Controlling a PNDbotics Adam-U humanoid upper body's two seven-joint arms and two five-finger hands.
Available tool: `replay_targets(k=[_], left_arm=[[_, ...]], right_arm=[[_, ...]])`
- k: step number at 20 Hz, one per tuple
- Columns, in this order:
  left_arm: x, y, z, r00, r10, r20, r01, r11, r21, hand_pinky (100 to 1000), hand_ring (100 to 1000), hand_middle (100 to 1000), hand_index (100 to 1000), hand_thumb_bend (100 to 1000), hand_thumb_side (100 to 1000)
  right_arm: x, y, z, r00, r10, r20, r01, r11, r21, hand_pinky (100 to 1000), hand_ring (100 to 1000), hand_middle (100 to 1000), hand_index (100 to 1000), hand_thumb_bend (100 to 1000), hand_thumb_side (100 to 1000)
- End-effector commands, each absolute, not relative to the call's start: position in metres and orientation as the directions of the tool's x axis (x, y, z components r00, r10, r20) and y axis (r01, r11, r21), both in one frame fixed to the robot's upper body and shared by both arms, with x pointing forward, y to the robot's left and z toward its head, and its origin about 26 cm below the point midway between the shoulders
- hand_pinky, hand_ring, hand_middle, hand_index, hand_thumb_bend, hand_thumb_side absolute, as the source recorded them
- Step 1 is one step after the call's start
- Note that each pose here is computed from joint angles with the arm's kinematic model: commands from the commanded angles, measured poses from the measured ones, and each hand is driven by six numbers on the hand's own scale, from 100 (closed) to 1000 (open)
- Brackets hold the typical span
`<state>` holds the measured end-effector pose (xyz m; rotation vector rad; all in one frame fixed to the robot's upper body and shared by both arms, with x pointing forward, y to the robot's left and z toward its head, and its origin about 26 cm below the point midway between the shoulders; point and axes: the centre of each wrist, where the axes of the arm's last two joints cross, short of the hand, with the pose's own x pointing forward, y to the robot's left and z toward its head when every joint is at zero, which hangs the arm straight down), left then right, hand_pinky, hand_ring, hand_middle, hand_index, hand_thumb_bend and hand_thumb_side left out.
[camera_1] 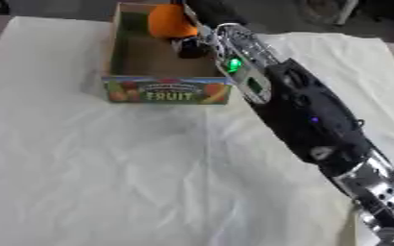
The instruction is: Pick up objects on the table and place them in the box.
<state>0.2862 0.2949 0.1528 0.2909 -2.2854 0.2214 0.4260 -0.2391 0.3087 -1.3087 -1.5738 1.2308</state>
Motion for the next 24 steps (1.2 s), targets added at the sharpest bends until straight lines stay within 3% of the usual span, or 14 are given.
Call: replay_targets(k=[1, 3, 9, 16, 18, 24], left_arm=[[0.285, 0.294, 0.161, -0.674, -0.136, 0.726, -0.263, 0.963, -0.063, 321, 363, 633, 718, 100, 714], [0.285, 0.294, 0.161, -0.674, -0.135, 0.726, -0.26, 0.964, -0.062, 321, 363, 633, 718, 100, 715], [0.285, 0.293, 0.161, -0.673, -0.132, 0.728, -0.255, 0.965, -0.062, 322, 363, 634, 718, 100, 717], [0.285, 0.293, 0.16, -0.668, -0.131, 0.732, -0.256, 0.965, -0.061, 322, 364, 635, 718, 100, 718], [0.285, 0.293, 0.16, -0.667, -0.131, 0.733, -0.257, 0.965, -0.061, 322, 364, 635, 718, 100, 719], [0.285, 0.293, 0.16, -0.663, -0.128, 0.737, -0.253, 0.966, -0.06, 323, 365, 636, 718, 100, 721]], right_arm=[[0.426, -0.242, 0.322, -0.2, 0.977, -0.069, 0.241, -0.019, -0.97, 876, 1000, 757, 826, 100, 152], [0.427, -0.244, 0.321, -0.191, 0.979, -0.078, 0.215, -0.036, -0.976, 877, 1000, 766, 839, 100, 156], [0.429, -0.248, 0.318, -0.153, 0.984, -0.097, 0.203, -0.064, -0.977, 878, 1000, 783, 871, 100, 344], [0.43, -0.25, 0.319, -0.124, 0.987, -0.101, 0.22, -0.071, -0.973, 886, 1000, 810, 930, 100, 471], [0.429, -0.25, 0.322, -0.126, 0.987, -0.097, 0.228, -0.066, -0.972, 890, 1000, 814, 944, 139, 519], [0.427, -0.253, 0.327, -0.123, 0.99, -0.073, 0.211, -0.046, -0.976, 910, 1000, 850, 995, 459, 738]])
